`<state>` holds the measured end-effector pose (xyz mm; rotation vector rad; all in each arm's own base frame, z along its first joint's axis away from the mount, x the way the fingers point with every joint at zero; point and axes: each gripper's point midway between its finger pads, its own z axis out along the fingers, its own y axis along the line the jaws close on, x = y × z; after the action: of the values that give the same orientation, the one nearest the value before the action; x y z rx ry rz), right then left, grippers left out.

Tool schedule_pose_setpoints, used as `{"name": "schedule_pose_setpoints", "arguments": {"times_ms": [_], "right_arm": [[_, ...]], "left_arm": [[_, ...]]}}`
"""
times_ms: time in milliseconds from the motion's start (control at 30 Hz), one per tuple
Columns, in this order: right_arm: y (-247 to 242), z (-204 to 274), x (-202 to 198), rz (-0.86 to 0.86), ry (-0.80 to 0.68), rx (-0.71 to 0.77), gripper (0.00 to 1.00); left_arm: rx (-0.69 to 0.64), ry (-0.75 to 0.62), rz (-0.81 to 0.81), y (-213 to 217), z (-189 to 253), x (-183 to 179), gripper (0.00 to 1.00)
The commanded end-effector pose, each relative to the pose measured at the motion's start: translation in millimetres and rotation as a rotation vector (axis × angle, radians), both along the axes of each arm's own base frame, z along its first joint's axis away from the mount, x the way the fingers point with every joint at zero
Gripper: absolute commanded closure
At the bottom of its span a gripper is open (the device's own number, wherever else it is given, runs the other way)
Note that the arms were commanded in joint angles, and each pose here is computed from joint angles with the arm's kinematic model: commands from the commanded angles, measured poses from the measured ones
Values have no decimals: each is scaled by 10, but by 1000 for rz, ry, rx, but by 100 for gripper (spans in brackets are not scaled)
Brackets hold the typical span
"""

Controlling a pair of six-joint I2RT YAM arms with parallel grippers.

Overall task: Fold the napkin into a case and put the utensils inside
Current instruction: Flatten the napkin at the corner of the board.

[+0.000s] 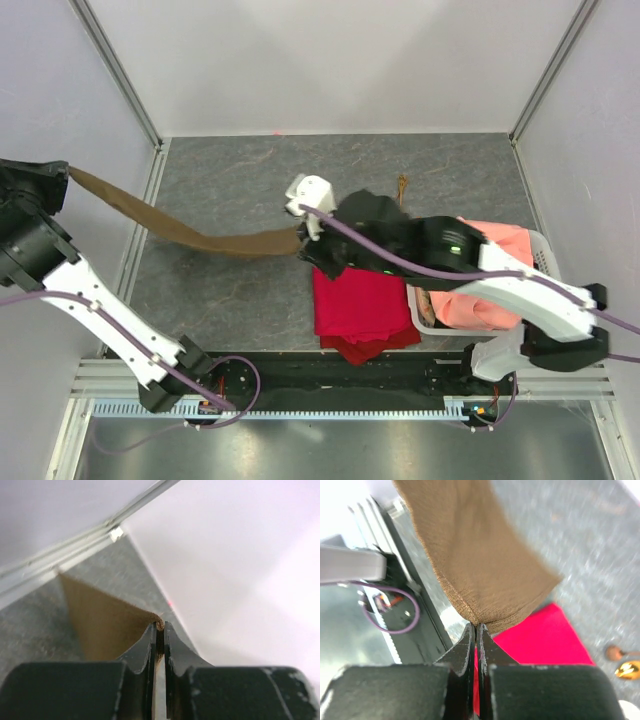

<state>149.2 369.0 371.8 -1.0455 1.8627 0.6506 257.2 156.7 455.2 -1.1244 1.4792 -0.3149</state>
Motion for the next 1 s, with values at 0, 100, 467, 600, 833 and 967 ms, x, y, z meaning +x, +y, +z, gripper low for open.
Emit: {"name": "schedule_pose_setpoints", "arguments": {"times_ms": [0, 100, 467, 600, 833, 967], "right_arm": [[-466, 842, -132, 3, -140, 219, 100], [-743, 1194, -253, 14, -165, 342, 100], [-832, 580, 848, -207, -139, 257, 100], [-663, 153, 1403, -212, -13, 266, 100], [-234, -666, 2304, -206, 153, 181, 100], [-220, -771, 2704, -256, 175, 179, 100]], "left_arm": [[177, -167, 66, -371, 749, -411, 98], [224, -182, 131, -429, 865, -591, 98], [171, -212, 157, -238, 649, -447, 98], [115, -203, 159, -10, 287, -236, 98], [30, -163, 117, 269, -474, 194, 98], [-70, -146, 60, 352, -962, 556, 98]]}}
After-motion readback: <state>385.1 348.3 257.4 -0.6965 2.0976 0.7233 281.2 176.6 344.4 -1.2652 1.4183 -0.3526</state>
